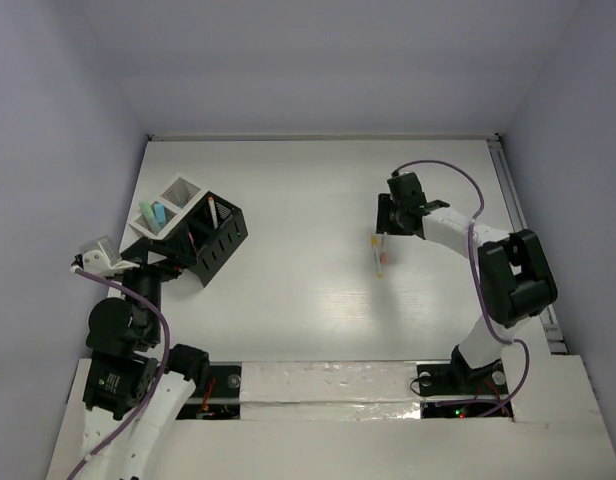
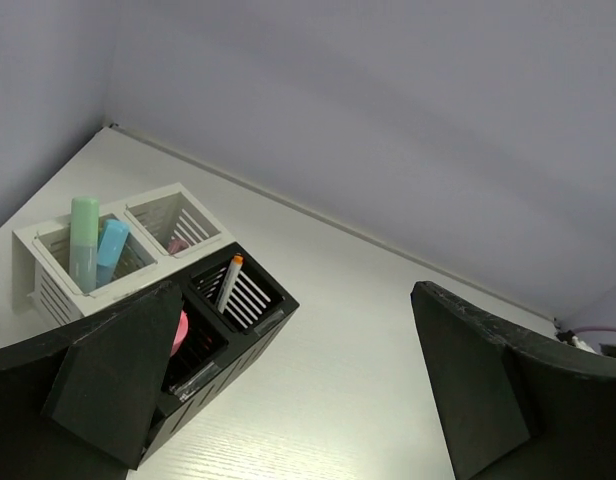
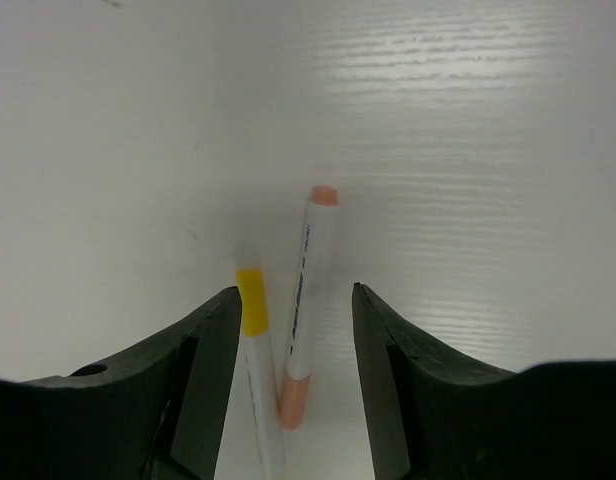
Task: Sort the stationery into containers
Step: Pick up the pen from the center of the board.
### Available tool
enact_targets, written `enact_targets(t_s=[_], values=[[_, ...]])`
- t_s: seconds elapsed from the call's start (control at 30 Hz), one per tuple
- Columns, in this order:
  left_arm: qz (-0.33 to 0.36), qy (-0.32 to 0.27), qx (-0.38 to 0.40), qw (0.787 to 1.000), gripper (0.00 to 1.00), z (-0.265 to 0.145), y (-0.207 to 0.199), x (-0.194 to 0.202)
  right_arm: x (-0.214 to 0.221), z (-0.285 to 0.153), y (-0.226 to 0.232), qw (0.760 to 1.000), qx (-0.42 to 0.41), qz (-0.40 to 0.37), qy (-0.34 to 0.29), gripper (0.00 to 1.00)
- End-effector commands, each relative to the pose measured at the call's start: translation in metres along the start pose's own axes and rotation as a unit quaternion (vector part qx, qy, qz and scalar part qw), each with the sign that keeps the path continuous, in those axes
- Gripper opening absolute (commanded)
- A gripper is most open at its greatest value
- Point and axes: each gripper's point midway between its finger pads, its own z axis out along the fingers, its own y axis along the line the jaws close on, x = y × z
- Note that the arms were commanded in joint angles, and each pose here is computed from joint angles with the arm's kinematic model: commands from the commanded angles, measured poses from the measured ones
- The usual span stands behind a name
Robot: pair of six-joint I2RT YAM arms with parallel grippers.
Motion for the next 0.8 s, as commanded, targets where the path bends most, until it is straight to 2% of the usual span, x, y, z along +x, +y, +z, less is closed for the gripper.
enact_targets(t_s=[0.0,0.1,0.3,0.4,0.43,0.5,0.6,0.63,0.67,0.77], values=[[-0.004,-0.021,0.016,1.0,0.99,-0.001,-0.006,-0.01,0.0,0.007,-0.006,1.0,0.012,-0.007,0.02,0.54],[-0.005,-0.023,0.019,1.0,0.99,-0.002,-0.007,-0.011,0.008,0.017,-0.001,0.999,0.001,-0.013,0.044,0.54],[-0.007,-0.025,0.022,0.999,0.99,-0.004,-0.008,-0.013,0.015,0.029,-0.004,0.997,0.017,-0.018,0.066,0.44],[-0.009,-0.03,0.021,0.999,0.99,-0.006,-0.007,-0.015,0.02,0.034,-0.01,0.996,0.034,-0.023,0.079,0.35],[-0.009,-0.029,0.021,0.999,0.99,-0.005,-0.007,-0.015,0.021,0.035,-0.012,0.996,0.04,-0.024,0.081,0.28],[-0.009,-0.029,0.022,0.999,0.99,-0.006,-0.007,-0.015,0.024,0.036,-0.015,0.995,0.045,-0.029,0.086,0.25],[-0.012,-0.032,0.022,0.999,0.99,-0.006,-0.007,-0.016,0.026,0.036,-0.019,0.994,0.054,-0.033,0.086,0.11],[-0.011,-0.032,0.021,0.999,0.99,-0.006,-0.007,-0.016,0.023,0.034,-0.021,0.994,0.059,-0.033,0.081,0.03],[-0.009,-0.03,0.021,0.999,0.99,-0.005,-0.007,-0.015,0.02,0.034,-0.022,0.995,0.063,-0.033,0.073,0.0],[-0.009,-0.029,0.021,0.999,0.99,-0.006,-0.007,-0.015,0.002,0.028,-0.024,0.996,0.071,-0.032,0.04,0.0]])
